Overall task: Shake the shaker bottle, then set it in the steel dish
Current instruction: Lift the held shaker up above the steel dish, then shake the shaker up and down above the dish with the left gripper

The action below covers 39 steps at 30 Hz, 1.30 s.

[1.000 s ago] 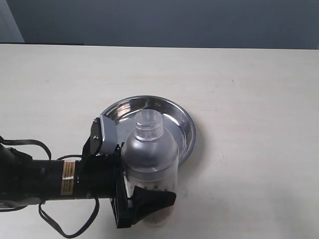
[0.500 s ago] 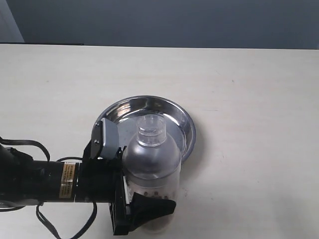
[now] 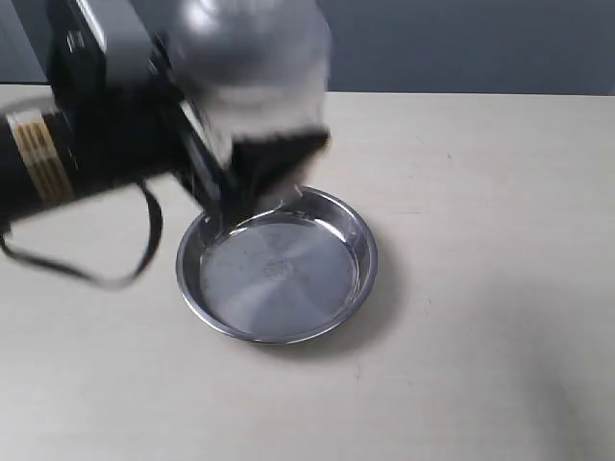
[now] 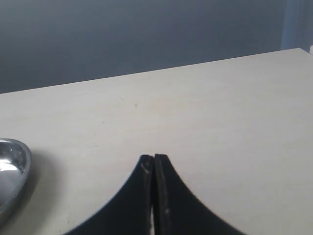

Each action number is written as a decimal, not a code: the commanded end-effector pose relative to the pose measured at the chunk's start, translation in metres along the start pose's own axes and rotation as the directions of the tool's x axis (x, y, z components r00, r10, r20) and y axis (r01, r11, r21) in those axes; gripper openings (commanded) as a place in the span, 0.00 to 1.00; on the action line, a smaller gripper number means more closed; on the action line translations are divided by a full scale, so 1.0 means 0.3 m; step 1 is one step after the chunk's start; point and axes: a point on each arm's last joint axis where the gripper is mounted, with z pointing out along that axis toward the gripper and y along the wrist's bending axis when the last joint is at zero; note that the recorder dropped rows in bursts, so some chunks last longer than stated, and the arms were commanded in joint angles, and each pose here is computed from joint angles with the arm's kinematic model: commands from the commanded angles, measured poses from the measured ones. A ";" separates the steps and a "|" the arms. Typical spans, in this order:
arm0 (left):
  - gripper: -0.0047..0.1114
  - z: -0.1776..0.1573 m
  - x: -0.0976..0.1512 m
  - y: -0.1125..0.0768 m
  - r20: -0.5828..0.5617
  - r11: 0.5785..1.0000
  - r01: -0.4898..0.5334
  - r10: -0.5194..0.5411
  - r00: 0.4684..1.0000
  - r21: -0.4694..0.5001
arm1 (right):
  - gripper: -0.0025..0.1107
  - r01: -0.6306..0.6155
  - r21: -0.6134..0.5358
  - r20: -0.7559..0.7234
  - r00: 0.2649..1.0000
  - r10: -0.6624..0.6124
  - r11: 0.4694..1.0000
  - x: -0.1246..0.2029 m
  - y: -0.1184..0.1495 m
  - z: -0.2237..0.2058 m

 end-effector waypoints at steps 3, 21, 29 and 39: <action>0.04 0.038 0.184 0.018 -0.318 0.969 0.158 -0.213 0.924 -0.189 | 0.01 0.006 0.003 0.013 1.000 -0.006 1.000 -0.002 -0.001 -0.001; 0.04 0.046 -0.071 0.008 -0.110 0.960 0.229 -0.248 0.962 -0.164 | 0.01 0.006 0.003 0.013 1.000 -0.006 1.000 -0.002 -0.001 -0.001; 0.04 0.102 0.140 -0.048 -0.234 0.933 0.339 -0.359 0.903 -0.125 | 0.01 0.006 0.003 0.013 1.000 -0.006 1.000 -0.002 -0.001 -0.001; 0.04 0.113 0.166 -0.052 -0.288 0.931 0.337 -0.365 0.885 -0.141 | 0.01 0.006 0.003 0.013 1.000 -0.006 1.000 -0.002 -0.001 -0.001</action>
